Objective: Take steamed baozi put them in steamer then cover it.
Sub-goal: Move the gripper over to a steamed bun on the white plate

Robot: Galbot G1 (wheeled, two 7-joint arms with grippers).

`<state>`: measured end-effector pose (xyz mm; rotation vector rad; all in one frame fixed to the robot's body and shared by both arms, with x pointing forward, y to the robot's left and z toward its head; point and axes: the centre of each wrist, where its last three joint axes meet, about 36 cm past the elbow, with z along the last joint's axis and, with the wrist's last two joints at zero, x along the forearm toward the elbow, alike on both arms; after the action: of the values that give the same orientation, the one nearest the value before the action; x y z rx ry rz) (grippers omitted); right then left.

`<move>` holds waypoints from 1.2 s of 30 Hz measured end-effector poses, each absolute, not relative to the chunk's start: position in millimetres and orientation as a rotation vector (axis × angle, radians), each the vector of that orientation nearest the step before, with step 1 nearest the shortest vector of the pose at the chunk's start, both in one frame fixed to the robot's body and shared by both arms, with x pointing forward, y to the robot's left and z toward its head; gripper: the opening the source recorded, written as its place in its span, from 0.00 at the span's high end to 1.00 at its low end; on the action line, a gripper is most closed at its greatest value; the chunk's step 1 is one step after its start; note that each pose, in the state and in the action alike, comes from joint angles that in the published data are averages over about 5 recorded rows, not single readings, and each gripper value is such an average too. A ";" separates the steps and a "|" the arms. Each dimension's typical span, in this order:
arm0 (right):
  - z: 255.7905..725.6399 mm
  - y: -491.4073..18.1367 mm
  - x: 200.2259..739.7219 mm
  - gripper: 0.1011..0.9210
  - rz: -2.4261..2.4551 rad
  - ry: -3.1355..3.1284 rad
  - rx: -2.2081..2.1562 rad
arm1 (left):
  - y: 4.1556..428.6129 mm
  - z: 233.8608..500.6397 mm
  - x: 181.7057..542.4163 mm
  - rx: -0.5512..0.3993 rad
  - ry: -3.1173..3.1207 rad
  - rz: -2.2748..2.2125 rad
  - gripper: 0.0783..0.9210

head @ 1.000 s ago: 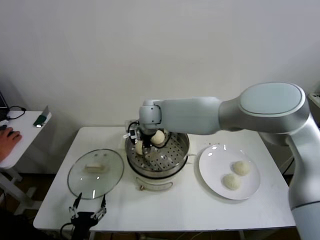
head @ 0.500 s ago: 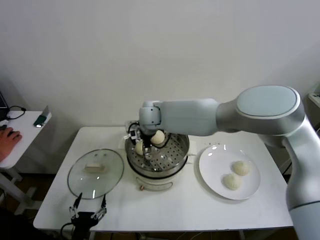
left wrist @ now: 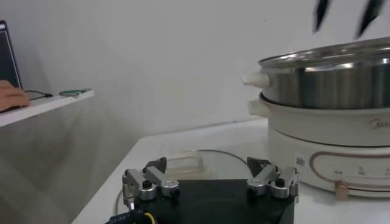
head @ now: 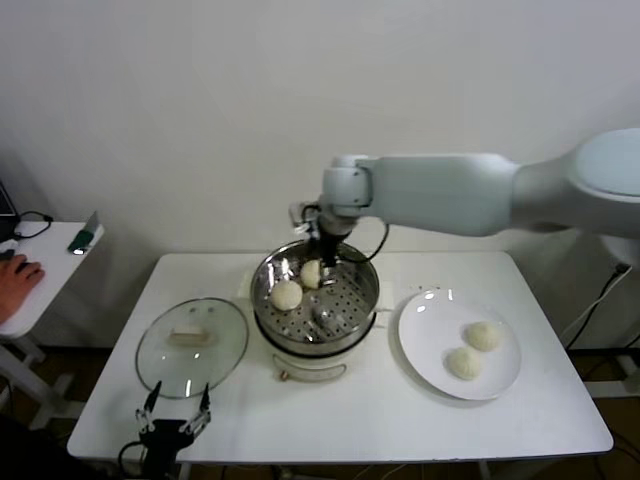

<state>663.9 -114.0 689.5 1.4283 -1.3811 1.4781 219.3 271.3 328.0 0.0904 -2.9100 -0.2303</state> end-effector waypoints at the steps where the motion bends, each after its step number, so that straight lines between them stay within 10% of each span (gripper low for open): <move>1: 694.0 -129.9 663.1 0.12 1.470 -1.379 1.420 | 271.4 328.0 219.9 0.090 -2.911 -0.230 0.12; 17: 638.0 -338.1 603.7 0.12 1.328 -1.281 1.280 | 270.2 324.1 223.7 0.085 -2.911 -0.217 0.12; 36: 523.1 -372.1 574.3 0.12 1.286 -1.257 1.213 | 271.8 322.6 216.6 0.094 -2.899 -0.228 0.12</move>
<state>574.3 -372.1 523.1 1.2129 -1.2568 1.2861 216.6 271.8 322.6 0.0944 -2.8992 -0.2283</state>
